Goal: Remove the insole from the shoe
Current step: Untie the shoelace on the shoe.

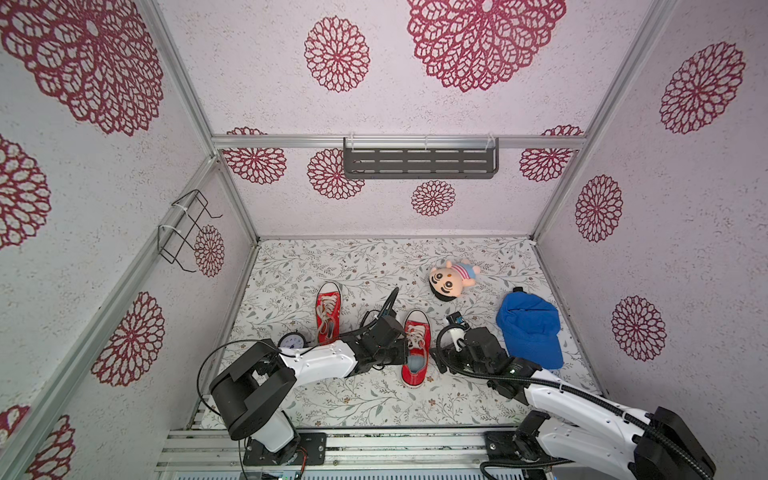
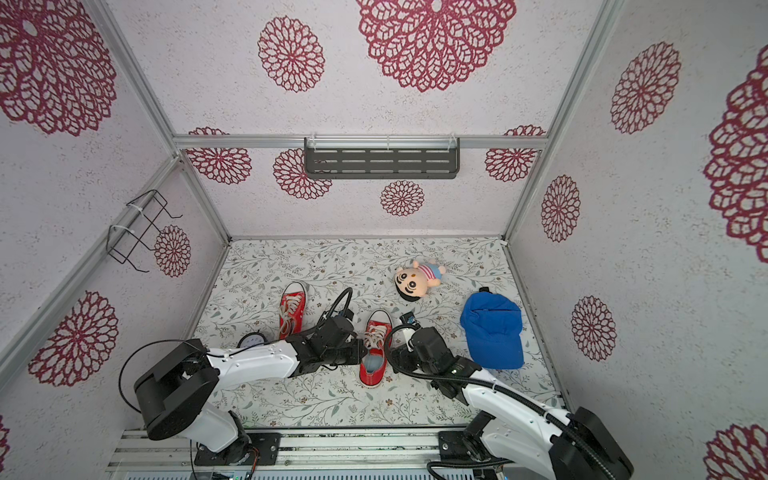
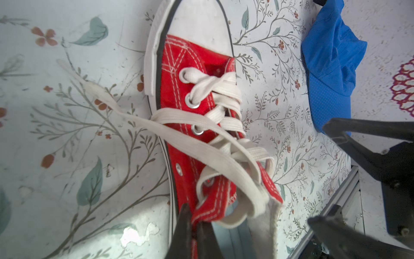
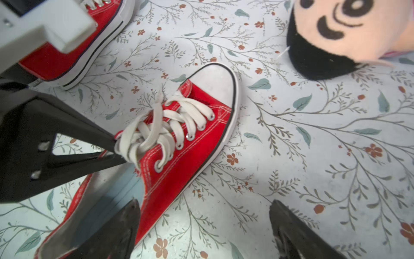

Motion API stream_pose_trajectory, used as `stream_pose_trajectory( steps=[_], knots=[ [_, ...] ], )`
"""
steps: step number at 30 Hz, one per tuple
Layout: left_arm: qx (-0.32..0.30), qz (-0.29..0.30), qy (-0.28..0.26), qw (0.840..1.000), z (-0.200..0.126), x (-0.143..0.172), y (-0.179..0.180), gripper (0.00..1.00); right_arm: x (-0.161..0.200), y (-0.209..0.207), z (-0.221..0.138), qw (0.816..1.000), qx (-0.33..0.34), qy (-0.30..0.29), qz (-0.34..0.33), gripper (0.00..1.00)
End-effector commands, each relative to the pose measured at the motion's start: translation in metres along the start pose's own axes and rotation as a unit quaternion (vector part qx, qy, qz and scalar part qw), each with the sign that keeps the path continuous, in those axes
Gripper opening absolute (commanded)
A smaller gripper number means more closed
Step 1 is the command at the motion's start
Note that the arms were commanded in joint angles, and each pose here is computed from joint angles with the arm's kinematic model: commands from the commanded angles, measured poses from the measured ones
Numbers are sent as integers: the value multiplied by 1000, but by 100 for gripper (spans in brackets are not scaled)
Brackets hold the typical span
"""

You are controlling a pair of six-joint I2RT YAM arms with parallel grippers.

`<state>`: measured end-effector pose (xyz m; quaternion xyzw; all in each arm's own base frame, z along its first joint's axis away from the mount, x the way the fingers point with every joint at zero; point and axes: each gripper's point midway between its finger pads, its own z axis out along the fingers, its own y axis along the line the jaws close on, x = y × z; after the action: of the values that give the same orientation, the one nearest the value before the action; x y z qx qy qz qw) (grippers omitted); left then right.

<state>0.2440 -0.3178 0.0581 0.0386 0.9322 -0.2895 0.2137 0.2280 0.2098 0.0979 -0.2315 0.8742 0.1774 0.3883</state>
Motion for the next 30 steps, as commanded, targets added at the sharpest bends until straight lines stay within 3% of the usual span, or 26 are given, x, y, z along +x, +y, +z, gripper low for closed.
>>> stream_pose_trajectory(
  steps=[1,14,22,26,30],
  knots=[
    [25,-1,-36,999,-5,-21,-22,0,-20,20,3,998,-12,-24,-53,94],
    [33,4,-37,999,-10,-20,-28,0,-30,-1,39,993,98,-17,-58,84],
    [34,13,-34,999,-11,-17,-29,0,-64,-23,20,981,164,-103,-9,77],
    [32,15,-31,999,-10,-14,-27,0,-85,-36,1,972,164,-164,40,75],
    [32,16,-32,999,-11,-14,-27,0,-81,-65,-6,962,208,-163,69,73]
  ],
)
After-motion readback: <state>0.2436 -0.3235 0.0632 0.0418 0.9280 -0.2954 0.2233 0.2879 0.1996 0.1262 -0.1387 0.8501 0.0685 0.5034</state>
